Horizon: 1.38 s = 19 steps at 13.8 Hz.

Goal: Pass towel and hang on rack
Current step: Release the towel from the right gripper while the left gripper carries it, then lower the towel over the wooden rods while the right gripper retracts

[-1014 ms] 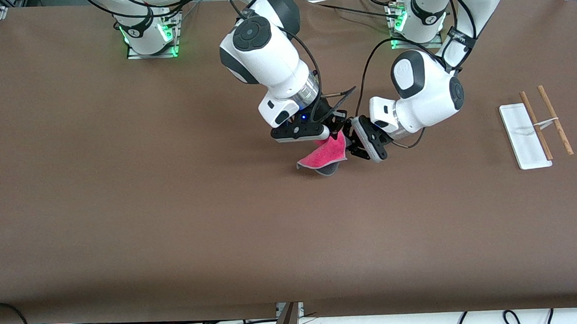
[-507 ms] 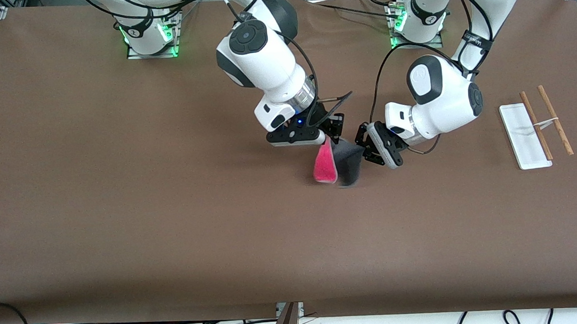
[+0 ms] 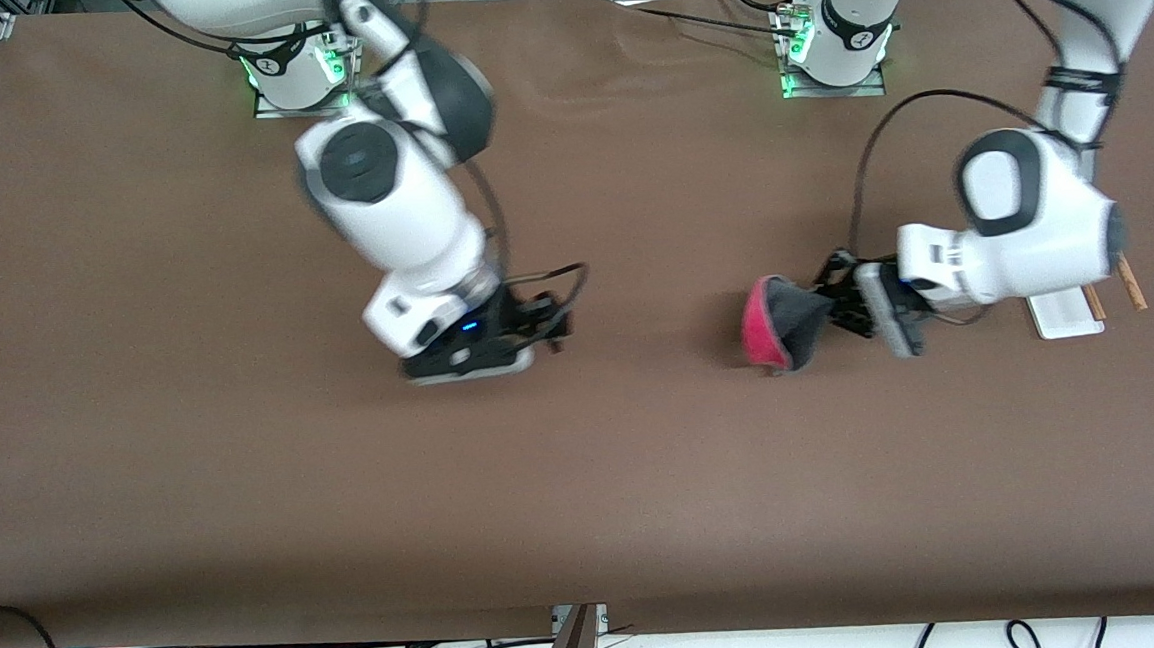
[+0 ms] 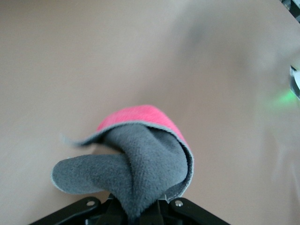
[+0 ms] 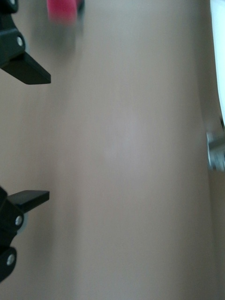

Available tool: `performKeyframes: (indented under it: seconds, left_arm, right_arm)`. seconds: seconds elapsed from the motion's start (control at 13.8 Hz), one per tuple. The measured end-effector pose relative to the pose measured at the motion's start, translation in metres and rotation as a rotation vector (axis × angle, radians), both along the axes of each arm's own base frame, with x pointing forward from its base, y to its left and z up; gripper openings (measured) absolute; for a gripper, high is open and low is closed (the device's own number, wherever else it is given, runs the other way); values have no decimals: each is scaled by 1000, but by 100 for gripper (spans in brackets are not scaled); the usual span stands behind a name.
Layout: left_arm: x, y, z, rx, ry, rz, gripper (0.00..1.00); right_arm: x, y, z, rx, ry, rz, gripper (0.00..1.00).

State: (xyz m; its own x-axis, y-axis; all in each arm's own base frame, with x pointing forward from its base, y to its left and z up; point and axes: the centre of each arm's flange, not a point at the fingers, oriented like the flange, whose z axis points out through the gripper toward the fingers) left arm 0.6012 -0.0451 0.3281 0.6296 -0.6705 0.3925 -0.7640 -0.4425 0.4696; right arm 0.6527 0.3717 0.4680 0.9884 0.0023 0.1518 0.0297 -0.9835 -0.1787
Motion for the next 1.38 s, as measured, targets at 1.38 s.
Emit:
performKeyframes:
  seconds: [1.38]
  left_arm:
    - [-95,374,34,314,52,-106,3]
  right_arm:
    - [-45,-347,99,-217,172,1,100]
